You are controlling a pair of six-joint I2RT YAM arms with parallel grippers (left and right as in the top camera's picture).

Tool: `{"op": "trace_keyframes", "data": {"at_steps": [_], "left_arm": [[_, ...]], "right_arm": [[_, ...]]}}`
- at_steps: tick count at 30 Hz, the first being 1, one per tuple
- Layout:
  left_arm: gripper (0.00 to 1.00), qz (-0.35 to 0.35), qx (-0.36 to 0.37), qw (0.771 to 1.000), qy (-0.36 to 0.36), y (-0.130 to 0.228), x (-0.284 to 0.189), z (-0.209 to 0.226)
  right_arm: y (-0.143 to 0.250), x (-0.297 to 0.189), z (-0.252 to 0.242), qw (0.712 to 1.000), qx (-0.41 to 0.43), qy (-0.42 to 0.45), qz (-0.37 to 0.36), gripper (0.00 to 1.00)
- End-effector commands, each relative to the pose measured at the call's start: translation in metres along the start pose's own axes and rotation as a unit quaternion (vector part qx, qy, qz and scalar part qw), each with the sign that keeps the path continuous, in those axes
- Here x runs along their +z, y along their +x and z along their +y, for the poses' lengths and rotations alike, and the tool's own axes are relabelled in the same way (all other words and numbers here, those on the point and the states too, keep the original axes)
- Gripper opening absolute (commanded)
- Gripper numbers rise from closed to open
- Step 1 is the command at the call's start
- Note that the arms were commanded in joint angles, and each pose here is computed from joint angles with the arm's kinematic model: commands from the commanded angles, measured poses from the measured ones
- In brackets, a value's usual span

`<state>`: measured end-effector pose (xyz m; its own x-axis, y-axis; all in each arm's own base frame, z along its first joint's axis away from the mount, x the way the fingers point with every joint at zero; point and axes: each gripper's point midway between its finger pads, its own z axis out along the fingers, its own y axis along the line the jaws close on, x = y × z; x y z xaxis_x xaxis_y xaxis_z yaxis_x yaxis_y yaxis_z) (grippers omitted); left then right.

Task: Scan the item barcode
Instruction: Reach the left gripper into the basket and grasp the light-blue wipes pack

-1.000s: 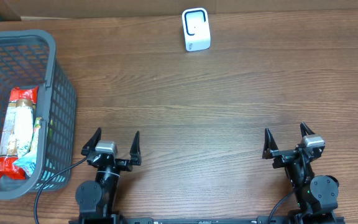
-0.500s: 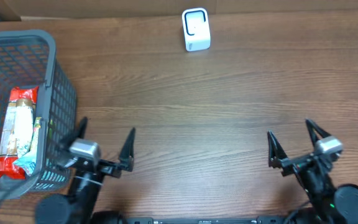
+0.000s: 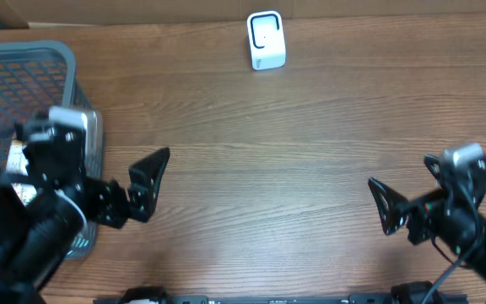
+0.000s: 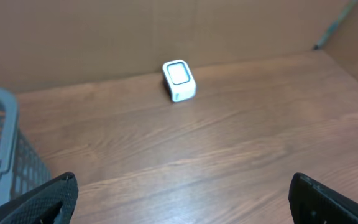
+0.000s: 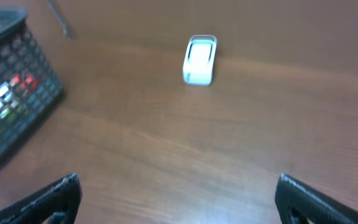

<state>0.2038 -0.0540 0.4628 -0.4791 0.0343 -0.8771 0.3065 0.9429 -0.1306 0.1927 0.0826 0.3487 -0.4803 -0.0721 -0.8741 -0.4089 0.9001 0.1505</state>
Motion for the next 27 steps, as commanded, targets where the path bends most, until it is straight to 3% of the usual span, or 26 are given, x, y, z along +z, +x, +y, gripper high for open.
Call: {"op": "trace_keyframes", "data": {"at_steps": [1, 5, 7, 9, 11, 15, 19, 20, 23, 26, 27], "left_arm": [[1.00, -0.008, 0.018, 0.999, 0.039, -0.024, 0.002, -0.011], [0.99, 0.004, 0.002, 0.998, 0.066, -0.028, 0.018, -0.013], [0.95, 0.019, -0.020, 0.999, 0.021, -0.025, 0.025, 0.005], [0.91, 0.038, -0.103, 0.990, -0.086, -0.014, 0.026, 0.042], [0.92, 0.047, -0.212, 0.948, -0.234, 0.006, 0.012, 0.089], [0.93, 0.039, -0.336, 0.861, -0.381, 0.037, -0.023, 0.137], [0.94, 0.032, -0.390, 0.809, -0.438, 0.054, -0.041, 0.165], [0.95, 0.035, -0.415, 0.779, -0.469, 0.067, -0.051, 0.181], [1.00, 0.042, -0.457, 0.730, -0.507, 0.090, -0.064, 0.206], [1.00, 0.052, -0.501, 0.691, -0.518, 0.115, -0.067, 0.229], [1.00, 0.057, -0.509, 0.688, -0.514, 0.121, -0.065, 0.234]], "right_arm": [[-0.021, 0.008, 0.010, 0.998, -0.011, -0.039, 0.055, 1.00], [-0.019, 0.031, 0.025, 0.986, 0.027, -0.107, 0.126, 1.00], [-0.016, 0.041, 0.028, 0.981, 0.038, -0.127, 0.142, 1.00], [-0.013, 0.049, 0.029, 0.976, 0.049, -0.139, 0.160, 1.00], [-0.007, 0.057, 0.026, 0.972, 0.059, -0.138, 0.181, 1.00], [0.006, 0.071, 0.020, 0.963, 0.078, -0.134, 0.222, 1.00], [0.010, 0.077, 0.015, 0.962, 0.077, -0.121, 0.233, 1.00], [0.011, 0.078, 0.011, 0.962, 0.076, -0.112, 0.236, 1.00], [0.013, 0.079, 0.008, 0.963, 0.074, -0.103, 0.239, 1.00], [0.014, 0.078, 0.008, 0.962, 0.076, -0.103, 0.243, 1.00], [0.014, 0.078, 0.008, 0.961, 0.076, -0.103, 0.243, 1.00]]}}
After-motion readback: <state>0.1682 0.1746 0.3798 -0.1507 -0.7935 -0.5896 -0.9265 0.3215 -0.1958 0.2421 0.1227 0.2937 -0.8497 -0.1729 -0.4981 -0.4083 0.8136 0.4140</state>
